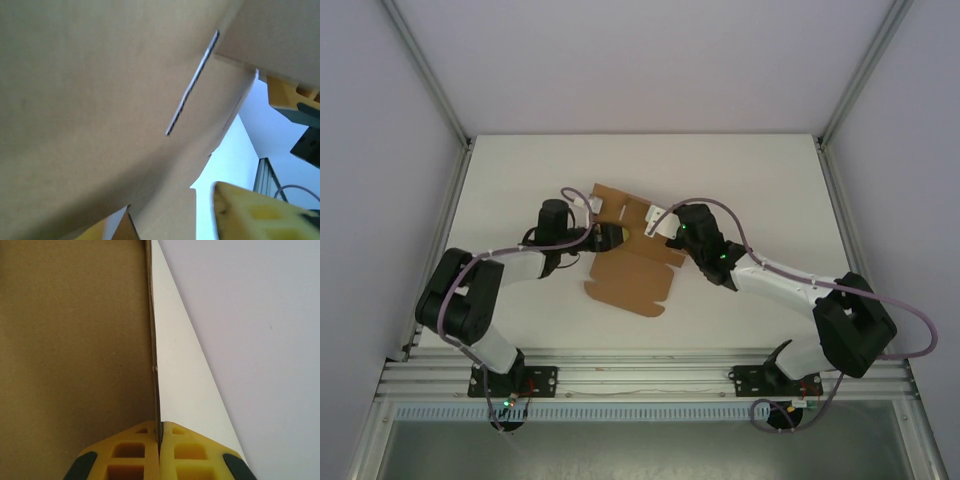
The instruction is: Assemble paper box
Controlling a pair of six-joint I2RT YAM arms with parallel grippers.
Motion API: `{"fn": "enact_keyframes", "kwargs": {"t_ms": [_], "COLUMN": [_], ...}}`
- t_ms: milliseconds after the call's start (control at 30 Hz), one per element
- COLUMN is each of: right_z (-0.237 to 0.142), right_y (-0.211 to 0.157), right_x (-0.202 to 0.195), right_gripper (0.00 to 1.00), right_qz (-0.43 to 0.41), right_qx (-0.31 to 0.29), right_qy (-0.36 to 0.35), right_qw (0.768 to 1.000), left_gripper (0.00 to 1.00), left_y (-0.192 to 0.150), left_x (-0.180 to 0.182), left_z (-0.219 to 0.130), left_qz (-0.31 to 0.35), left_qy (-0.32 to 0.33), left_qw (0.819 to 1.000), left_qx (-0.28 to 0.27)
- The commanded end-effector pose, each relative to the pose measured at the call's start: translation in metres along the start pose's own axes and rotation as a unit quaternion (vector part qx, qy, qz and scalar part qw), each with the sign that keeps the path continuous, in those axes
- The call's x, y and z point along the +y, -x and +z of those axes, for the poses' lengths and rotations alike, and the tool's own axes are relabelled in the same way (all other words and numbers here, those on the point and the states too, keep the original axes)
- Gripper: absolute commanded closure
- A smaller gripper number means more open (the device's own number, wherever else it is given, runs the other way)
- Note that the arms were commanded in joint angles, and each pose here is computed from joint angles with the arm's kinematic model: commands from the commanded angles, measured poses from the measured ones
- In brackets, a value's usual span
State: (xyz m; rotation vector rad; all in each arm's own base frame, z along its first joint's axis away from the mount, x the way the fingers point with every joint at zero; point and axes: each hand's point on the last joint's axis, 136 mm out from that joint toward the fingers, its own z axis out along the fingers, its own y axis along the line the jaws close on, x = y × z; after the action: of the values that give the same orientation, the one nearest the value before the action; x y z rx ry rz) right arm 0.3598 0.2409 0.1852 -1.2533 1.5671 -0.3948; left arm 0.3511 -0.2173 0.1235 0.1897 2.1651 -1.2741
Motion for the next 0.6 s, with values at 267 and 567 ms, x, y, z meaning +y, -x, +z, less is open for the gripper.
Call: {"fn": "enact_keyframes", "kwargs": {"t_ms": [267, 567], "right_z": [-0.012, -0.016], "right_y": [0.011, 0.011], "right_x": [-0.008, -0.010], "right_gripper": [1.00, 1.00], "right_qz": [0.021, 0.019], "right_qx": [-0.021, -0.020], "right_qy": [-0.009, -0.009], "right_qw": [1.000, 1.000], "left_gripper": [0.00, 0.08], "left_y": [0.031, 0.009], "left_x": [0.013, 0.059], "left_z": [-0.061, -0.092], "left_qz": [0.021, -0.013], "left_qy": [0.122, 0.211], "left_qw": [0.989, 0.975], "left_qx": [-0.078, -0.069]}}
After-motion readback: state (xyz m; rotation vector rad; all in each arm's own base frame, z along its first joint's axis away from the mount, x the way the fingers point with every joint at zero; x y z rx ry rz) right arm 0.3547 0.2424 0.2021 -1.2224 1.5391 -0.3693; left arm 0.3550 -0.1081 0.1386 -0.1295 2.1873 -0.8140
